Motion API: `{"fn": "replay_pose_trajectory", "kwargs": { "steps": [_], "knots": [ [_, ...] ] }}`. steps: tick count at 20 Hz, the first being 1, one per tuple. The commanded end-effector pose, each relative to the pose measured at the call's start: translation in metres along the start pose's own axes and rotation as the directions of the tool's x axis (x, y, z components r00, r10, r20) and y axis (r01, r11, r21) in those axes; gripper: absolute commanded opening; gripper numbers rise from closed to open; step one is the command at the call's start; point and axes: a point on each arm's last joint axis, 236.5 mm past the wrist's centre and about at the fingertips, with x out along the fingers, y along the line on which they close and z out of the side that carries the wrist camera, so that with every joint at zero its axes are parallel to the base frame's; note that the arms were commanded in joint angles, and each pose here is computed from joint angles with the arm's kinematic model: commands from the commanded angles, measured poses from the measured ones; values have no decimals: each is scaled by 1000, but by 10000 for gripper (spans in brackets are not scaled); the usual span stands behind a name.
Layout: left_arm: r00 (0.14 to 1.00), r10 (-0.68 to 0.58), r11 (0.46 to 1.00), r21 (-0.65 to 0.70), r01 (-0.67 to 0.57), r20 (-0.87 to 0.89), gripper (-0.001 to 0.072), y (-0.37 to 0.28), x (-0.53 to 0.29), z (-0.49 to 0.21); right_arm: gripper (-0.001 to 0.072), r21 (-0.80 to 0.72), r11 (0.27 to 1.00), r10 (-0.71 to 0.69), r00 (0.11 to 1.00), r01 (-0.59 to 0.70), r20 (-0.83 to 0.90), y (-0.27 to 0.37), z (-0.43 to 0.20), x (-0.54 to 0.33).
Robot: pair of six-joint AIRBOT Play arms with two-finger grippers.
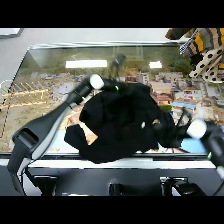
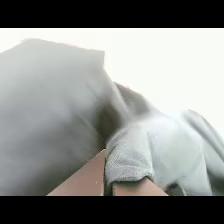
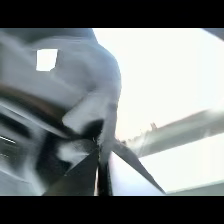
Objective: Fold the clothes and pants, and hang the long-sleeved shirts on hangers.
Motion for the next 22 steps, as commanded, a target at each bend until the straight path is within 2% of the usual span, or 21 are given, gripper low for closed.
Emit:
{"fn": "replay_pose_trajectory", "kwargs": {
  "steps": [1,4,7,9,11,13,15,18,22],
  "knots": [
    [980,100,995,7,-103,171,24,52,-81,82,38,-201,980,62,975,-19,212,65,119,-69],
    [924,256,964,-2,-266,284,24,92,-173,121,38,-414,906,235,922,-92,309,172,173,-125],
    [836,373,914,-5,-406,402,24,94,-277,152,38,-582,802,433,800,-131,416,253,177,-204],
    [774,426,889,-61,-453,469,24,79,-343,163,38,-640,757,518,718,-132,465,270,159,-245],
    [746,448,881,-101,-462,492,24,55,-392,160,38,-686,720,576,641,-105,506,273,140,-286],
    [757,441,889,-122,-441,482,24,28,-418,148,38,-717,688,647,540,-109,539,272,122,-335],
    [788,432,901,-174,-397,438,24,6,-429,130,38,-729,675,676,490,-113,550,262,105,-367],
    [858,411,901,-279,-331,308,24,-14,-417,95,38,-733,666,681,512,-136,524,249,83,-375],
    [940,333,890,-354,-287,77,24,-32,-347,38,38,-675,722,551,715,-150,430,230,79,-297]
  ]
}}
